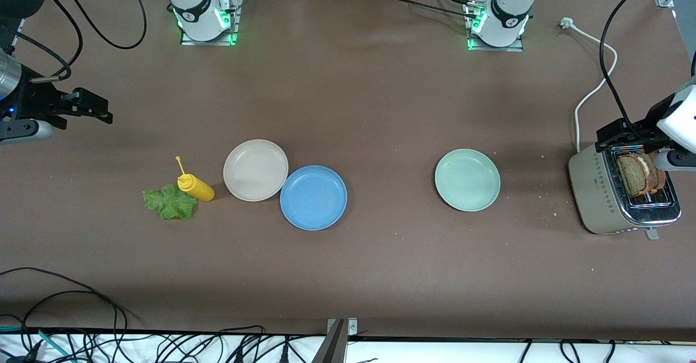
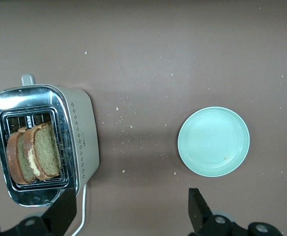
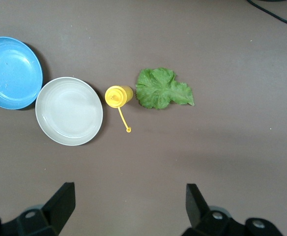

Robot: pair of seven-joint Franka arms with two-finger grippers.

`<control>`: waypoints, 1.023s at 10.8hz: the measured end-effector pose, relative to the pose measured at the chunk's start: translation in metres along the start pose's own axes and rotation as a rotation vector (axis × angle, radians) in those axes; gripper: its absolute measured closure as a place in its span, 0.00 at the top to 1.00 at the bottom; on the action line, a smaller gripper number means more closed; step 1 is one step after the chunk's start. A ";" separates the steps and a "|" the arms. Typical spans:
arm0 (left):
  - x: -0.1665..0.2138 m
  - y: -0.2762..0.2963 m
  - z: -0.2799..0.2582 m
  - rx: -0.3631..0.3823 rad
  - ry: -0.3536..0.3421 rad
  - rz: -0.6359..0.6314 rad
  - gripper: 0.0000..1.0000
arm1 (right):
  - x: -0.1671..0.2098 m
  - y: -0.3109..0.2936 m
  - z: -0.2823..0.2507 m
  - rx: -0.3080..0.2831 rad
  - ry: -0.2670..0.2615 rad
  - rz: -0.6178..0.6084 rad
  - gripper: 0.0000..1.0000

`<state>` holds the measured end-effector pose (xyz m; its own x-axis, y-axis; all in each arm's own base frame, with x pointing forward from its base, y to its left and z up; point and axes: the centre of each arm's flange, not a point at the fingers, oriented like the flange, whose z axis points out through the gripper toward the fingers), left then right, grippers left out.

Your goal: Make sandwich in blue plate with both arms

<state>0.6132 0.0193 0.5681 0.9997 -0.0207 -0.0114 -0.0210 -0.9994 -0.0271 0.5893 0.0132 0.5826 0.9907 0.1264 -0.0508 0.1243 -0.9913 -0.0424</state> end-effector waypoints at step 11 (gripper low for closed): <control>-0.001 0.002 0.001 -0.001 -0.010 0.003 1.00 | 0.000 -0.003 0.000 0.000 0.001 -0.005 1.00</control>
<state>0.6122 0.0175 0.5670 0.9995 -0.0238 -0.0213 -0.0243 -0.9994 -0.0263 0.5893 0.0161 0.5829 0.9901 0.1314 -0.0491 0.1294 -0.9907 -0.0426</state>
